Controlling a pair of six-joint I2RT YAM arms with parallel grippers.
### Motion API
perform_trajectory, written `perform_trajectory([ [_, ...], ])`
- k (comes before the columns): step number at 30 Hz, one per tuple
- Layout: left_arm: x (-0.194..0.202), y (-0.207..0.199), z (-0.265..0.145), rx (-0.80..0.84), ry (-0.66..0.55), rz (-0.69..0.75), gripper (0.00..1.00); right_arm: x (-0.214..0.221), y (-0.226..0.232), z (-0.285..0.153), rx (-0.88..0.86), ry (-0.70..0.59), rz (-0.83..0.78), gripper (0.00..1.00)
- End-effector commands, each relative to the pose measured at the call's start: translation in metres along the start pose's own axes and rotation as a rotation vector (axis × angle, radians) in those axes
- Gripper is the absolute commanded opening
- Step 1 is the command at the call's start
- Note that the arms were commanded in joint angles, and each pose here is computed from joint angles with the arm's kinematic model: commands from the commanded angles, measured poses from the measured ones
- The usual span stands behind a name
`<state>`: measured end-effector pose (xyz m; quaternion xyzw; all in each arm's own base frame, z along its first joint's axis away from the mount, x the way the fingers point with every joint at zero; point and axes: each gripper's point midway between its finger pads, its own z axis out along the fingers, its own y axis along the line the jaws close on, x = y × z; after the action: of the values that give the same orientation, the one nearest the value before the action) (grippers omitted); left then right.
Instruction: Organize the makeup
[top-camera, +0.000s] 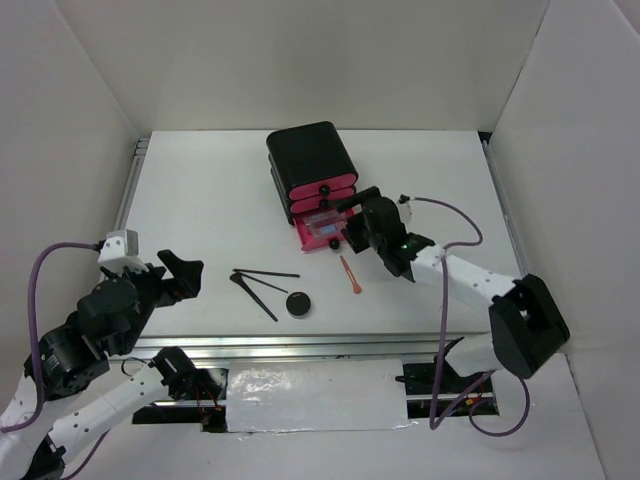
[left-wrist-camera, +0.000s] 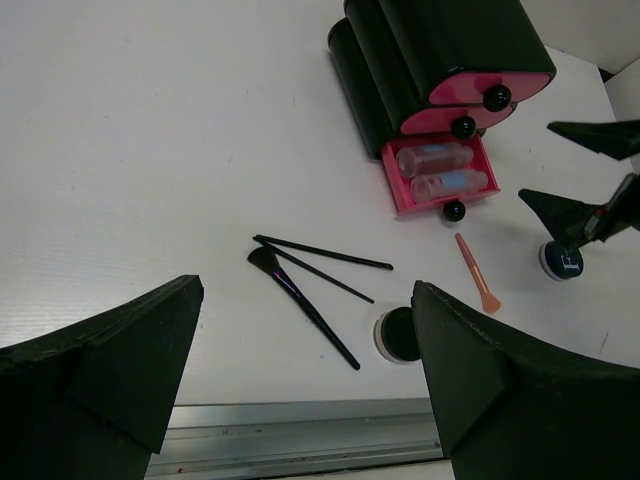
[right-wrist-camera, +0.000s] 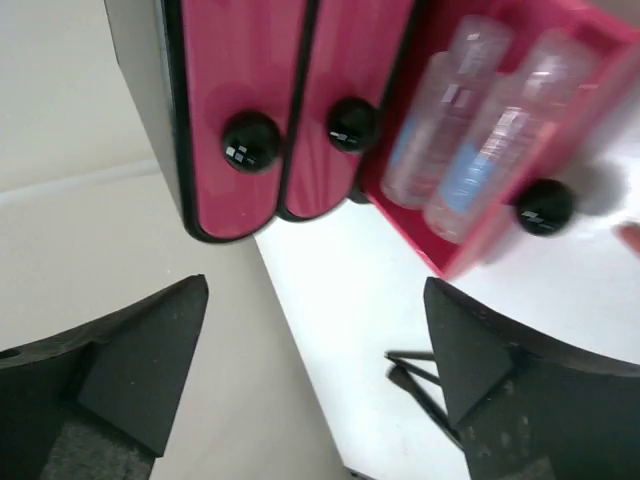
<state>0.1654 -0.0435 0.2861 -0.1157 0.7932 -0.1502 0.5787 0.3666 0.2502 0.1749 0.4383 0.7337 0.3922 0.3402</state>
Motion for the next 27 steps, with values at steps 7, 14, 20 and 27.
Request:
perform_trajectory([
  [7, -0.008, 0.000, -0.003, 0.004, -0.035, -0.042, 0.99, -0.002, -0.068, -0.023, -0.082, 0.037, -0.177, 0.65],
  [14, -0.007, 0.001, -0.002, -0.006, -0.029, -0.039, 0.99, 0.005, -0.071, -0.004, -0.134, 0.103, -0.213, 0.55],
  [20, -0.007, 0.001, -0.003, -0.003, -0.030, -0.041, 0.99, 0.007, -0.097, 0.029, 0.009, 0.135, -0.256, 0.38],
  [27, -0.007, 0.000, -0.003, 0.000, -0.026, -0.037, 0.99, 0.007, -0.098, 0.044, 0.030, 0.138, -0.295, 0.51],
])
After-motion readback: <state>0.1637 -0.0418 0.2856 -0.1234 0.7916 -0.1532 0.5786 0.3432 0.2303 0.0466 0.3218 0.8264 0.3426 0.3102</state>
